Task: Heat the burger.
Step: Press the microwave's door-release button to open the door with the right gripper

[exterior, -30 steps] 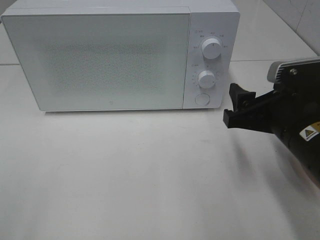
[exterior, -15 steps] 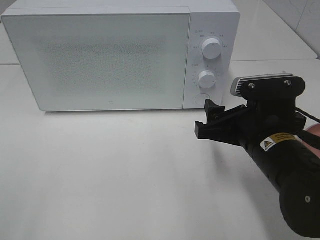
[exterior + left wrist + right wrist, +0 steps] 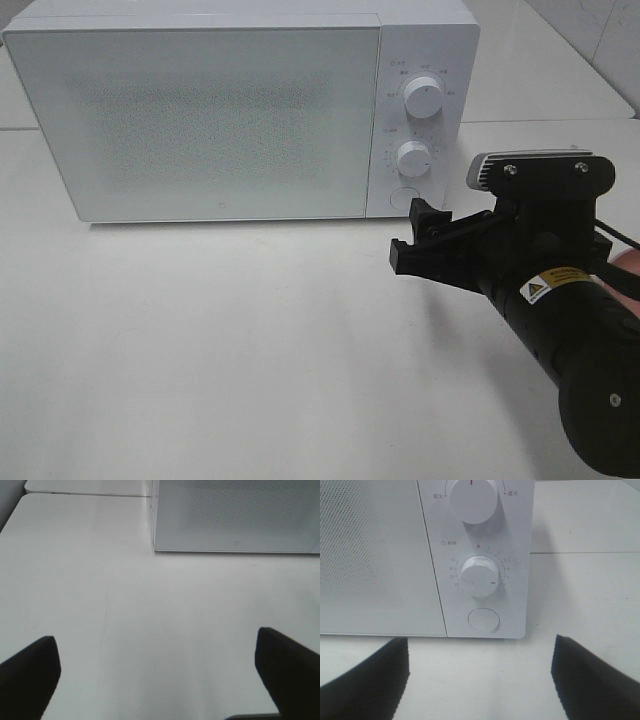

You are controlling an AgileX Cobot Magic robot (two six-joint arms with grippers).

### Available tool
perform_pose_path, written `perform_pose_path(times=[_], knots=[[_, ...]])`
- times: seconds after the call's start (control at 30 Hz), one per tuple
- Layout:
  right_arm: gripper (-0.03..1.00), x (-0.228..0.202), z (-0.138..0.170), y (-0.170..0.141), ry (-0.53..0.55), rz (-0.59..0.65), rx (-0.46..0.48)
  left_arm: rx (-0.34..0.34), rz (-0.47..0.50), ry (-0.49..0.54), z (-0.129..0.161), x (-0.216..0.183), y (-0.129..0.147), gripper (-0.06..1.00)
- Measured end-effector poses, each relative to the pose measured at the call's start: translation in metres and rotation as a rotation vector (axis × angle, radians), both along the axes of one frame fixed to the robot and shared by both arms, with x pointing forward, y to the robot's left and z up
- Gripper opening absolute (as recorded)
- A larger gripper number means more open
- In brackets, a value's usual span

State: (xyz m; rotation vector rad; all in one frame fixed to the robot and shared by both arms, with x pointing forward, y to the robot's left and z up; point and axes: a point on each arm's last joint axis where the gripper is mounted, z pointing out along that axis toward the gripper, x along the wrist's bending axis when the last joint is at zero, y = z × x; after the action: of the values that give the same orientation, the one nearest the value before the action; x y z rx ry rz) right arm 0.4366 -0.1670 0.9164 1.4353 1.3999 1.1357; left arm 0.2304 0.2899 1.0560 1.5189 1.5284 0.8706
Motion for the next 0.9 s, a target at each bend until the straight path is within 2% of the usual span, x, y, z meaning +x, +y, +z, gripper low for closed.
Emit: perform_pose_path(times=[0.13,0.2,0.23,0.3,0.33,0.4,0.43,0.47,0.5,0.53,0.57,0.6,0.67,0.7,0.77,0.8,0.83,0.87,0.9], knots=[[0.75,0.0,0.0,0.0,0.002,-0.017,0.061,0.0,0.0,0.0,0.0,0.0,0.0,0.98],[0.75,0.0,0.0,0.0,0.006,-0.044,0.162,0.0,0.0,0.0,0.0,0.0,0.0,0.98],[0.75,0.0,0.0,0.0,0.006,-0.044,0.162,0.0,0.0,0.0,0.0,0.0,0.0,0.98],[0.75,0.0,0.0,0.0,0.012,-0.087,0.318,0.0,0.0,0.0,0.0,0.0,0.0,0.98],[0.75,0.0,0.0,0.0,0.012,-0.087,0.318,0.0,0.0,0.0,0.0,0.0,0.0,0.98],[0.73,0.0,0.0,0.0,0.022,-0.158,0.575,0.0,0.0,0.0,0.0,0.0,0.0,0.98],[0.73,0.0,0.0,0.0,0.022,-0.158,0.575,0.0,0.0,0.0,0.0,0.0,0.0,0.98],[0.71,0.0,0.0,0.0,0.025,-0.177,0.646,0.0,0.0,0.0,0.0,0.0,0.0,0.98],[0.71,0.0,0.0,0.0,0.025,-0.177,0.646,0.0,0.0,0.0,0.0,0.0,0.0,0.98],[0.69,0.0,0.0,0.0,0.03,-0.212,0.773,0.0,0.0,0.0,0.0,0.0,0.0,0.98],[0.68,0.0,0.0,0.0,0.033,-0.231,0.842,0.0,0.0,0.0,0.0,0.0,0.0,0.98],[0.68,0.0,0.0,0.0,0.033,-0.231,0.842,0.0,0.0,0.0,0.0,0.0,0.0,0.98],[0.63,0.0,0.0,0.0,0.041,-0.293,1.072,0.0,0.0,0.0,0.0,0.0,0.0,0.98],[0.63,0.0,0.0,0.0,0.041,-0.293,1.072,0.0,0.0,0.0,0.0,0.0,0.0,0.98],[0.52,0.0,0.0,0.0,0.046,-0.327,1.193,0.0,0.0,0.0,0.0,0.0,0.0,0.98],[0.52,0.0,0.0,0.0,0.046,-0.327,1.193,0.0,0.0,0.0,0.0,0.0,0.0,0.98],[0.49,0.0,0.0,0.0,0.047,-0.336,1.228,0.0,0.0,0.0,0.0,0.0,0.0,0.98],[0.41,0.0,0.0,0.0,0.049,-0.349,1.275,0.0,0.0,0.0,0.0,0.0,0.0,0.98],[0.41,0.0,0.0,0.0,0.049,-0.349,1.275,0.0,0.0,0.0,0.0,0.0,0.0,0.98]])
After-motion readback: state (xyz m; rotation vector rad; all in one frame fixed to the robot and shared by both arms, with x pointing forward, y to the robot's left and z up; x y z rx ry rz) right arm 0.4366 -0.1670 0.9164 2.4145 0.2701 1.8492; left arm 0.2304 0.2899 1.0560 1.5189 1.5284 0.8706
